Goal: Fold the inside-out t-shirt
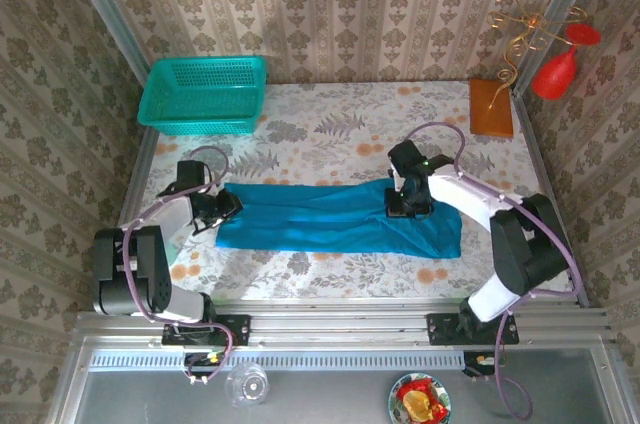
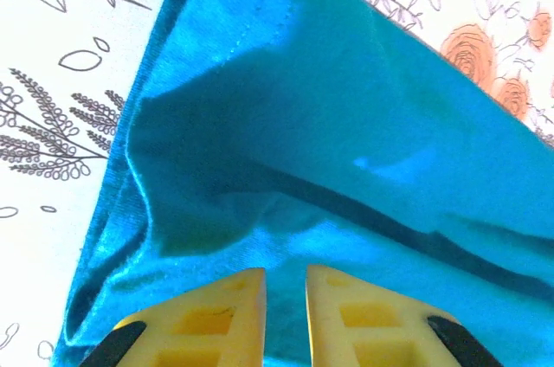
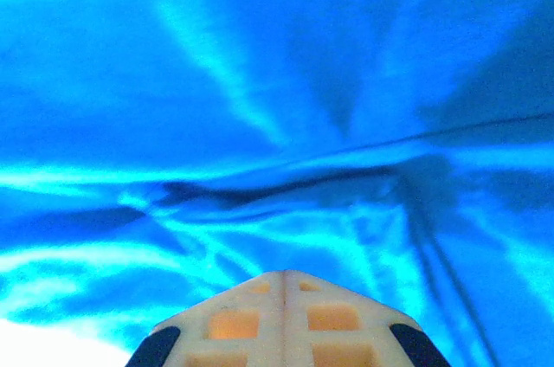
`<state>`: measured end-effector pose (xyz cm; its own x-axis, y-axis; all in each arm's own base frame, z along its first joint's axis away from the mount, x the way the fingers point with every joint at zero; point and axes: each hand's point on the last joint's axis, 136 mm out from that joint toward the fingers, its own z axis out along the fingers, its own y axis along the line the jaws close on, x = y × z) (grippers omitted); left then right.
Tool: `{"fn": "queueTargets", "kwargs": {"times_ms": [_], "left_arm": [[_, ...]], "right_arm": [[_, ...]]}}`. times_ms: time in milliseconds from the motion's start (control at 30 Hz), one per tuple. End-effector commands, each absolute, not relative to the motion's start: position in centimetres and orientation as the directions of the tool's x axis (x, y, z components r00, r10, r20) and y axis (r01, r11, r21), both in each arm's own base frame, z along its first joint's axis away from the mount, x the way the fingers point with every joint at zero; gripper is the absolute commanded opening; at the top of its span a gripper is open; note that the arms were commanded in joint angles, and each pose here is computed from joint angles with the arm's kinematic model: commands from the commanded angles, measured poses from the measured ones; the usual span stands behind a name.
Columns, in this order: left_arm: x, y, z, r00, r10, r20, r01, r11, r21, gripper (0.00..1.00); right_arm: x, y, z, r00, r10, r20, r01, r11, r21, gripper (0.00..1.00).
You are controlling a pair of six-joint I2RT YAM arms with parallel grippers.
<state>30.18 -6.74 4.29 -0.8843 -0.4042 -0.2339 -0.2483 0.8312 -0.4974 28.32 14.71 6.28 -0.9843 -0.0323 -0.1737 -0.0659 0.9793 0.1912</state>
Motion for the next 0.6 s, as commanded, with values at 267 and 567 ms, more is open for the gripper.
{"fn": "queueTargets", "kwargs": {"times_ms": [267, 567], "left_arm": [[30.0, -8.9, 7.5, -0.902, -0.345, -0.261, -0.18, 0.849, -0.497, 0.2], [29.3, -10.3, 7.9, -0.906, -0.328, -0.269, -0.159, 0.851, -0.501, 0.21]], "right_arm": [[25.9, 15.5, 6.4, -0.987, -0.036, -0.155, -0.058, 0.989, 0.135, 0.31], [31.4, 12.1, 4.6, -0.989, -0.008, -0.146, -0.036, 0.981, 0.189, 0.56]]}}
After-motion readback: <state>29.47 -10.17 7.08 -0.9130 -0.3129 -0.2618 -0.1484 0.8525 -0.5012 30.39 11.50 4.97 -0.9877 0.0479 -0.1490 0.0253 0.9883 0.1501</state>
